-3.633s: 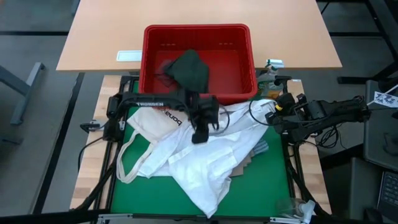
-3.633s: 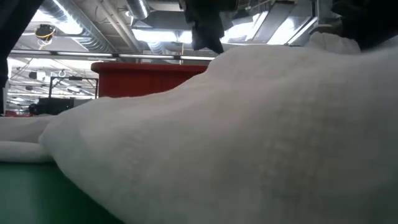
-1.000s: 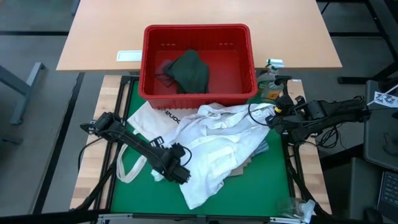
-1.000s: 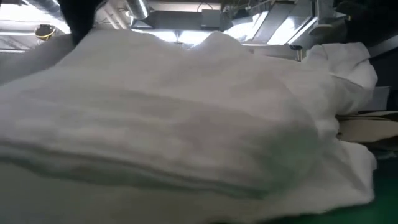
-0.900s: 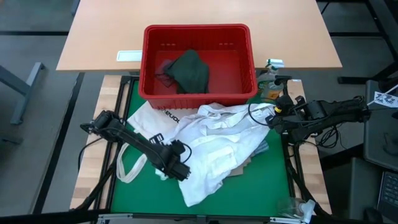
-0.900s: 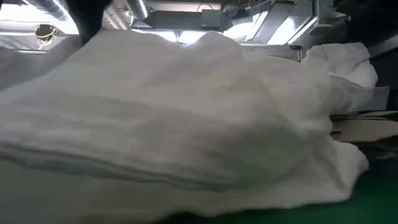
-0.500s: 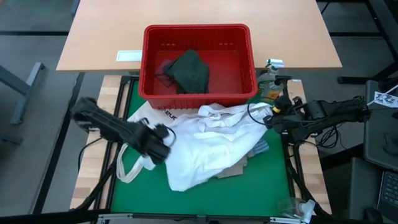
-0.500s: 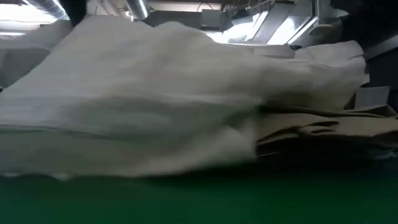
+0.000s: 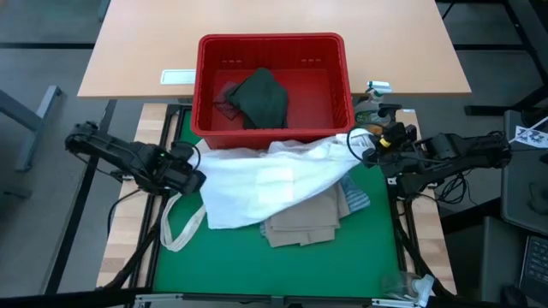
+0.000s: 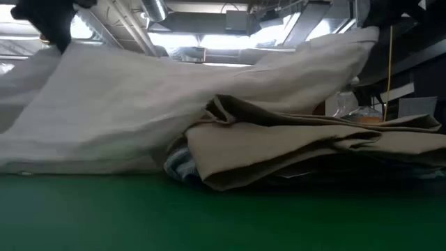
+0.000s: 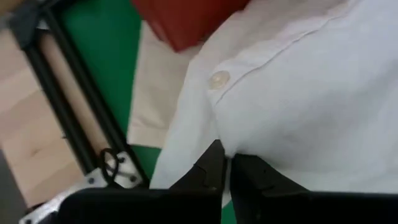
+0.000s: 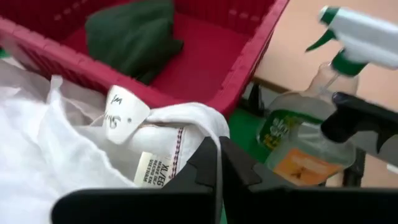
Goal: Fold Laundry from Bin
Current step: Fold the white polo shirt
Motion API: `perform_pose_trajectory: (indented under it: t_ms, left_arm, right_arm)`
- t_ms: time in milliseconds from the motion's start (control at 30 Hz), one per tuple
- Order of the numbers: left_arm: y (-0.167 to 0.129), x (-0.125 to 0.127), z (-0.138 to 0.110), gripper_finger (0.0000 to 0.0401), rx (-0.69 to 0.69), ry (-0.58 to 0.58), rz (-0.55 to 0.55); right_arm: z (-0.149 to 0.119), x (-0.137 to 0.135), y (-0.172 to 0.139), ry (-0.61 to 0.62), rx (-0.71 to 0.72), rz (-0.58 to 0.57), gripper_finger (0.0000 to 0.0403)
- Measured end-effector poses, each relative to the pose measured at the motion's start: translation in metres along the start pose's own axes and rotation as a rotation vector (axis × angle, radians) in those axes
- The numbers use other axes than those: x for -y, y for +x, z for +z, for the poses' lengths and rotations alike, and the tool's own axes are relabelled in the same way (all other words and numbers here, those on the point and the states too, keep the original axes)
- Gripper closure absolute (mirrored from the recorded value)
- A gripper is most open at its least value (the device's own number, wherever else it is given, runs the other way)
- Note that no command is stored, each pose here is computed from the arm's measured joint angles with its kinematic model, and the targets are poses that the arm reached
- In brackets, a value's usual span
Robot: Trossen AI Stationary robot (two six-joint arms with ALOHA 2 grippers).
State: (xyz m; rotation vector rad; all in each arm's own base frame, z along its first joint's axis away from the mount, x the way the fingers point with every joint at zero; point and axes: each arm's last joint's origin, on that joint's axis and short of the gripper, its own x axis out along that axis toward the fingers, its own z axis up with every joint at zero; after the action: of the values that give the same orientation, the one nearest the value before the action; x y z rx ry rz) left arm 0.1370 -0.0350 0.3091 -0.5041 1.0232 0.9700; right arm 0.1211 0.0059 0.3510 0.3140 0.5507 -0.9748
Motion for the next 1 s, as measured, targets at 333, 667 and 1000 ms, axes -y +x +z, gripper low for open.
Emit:
perform_pose_trajectory:
  t_ms: [333,667,1000]
  left_arm:
    - [0.035,0.000,-0.010,0.0333,-0.006,-0.002,0.112]
    - [0.039,-0.002,-0.011,0.0276,-0.076,0.087,0.126]
    - [0.036,-0.001,-0.020,0.0282,-0.373,0.148,0.043]
  right_arm:
    - [0.000,-0.004,0.002,-0.035,0.014,-0.011,0.0395]
    - [0.001,-0.006,0.002,-0.119,0.012,-0.001,0.0303]
    - [-0.005,-0.011,0.002,-0.250,-0.165,0.141,0.0259]
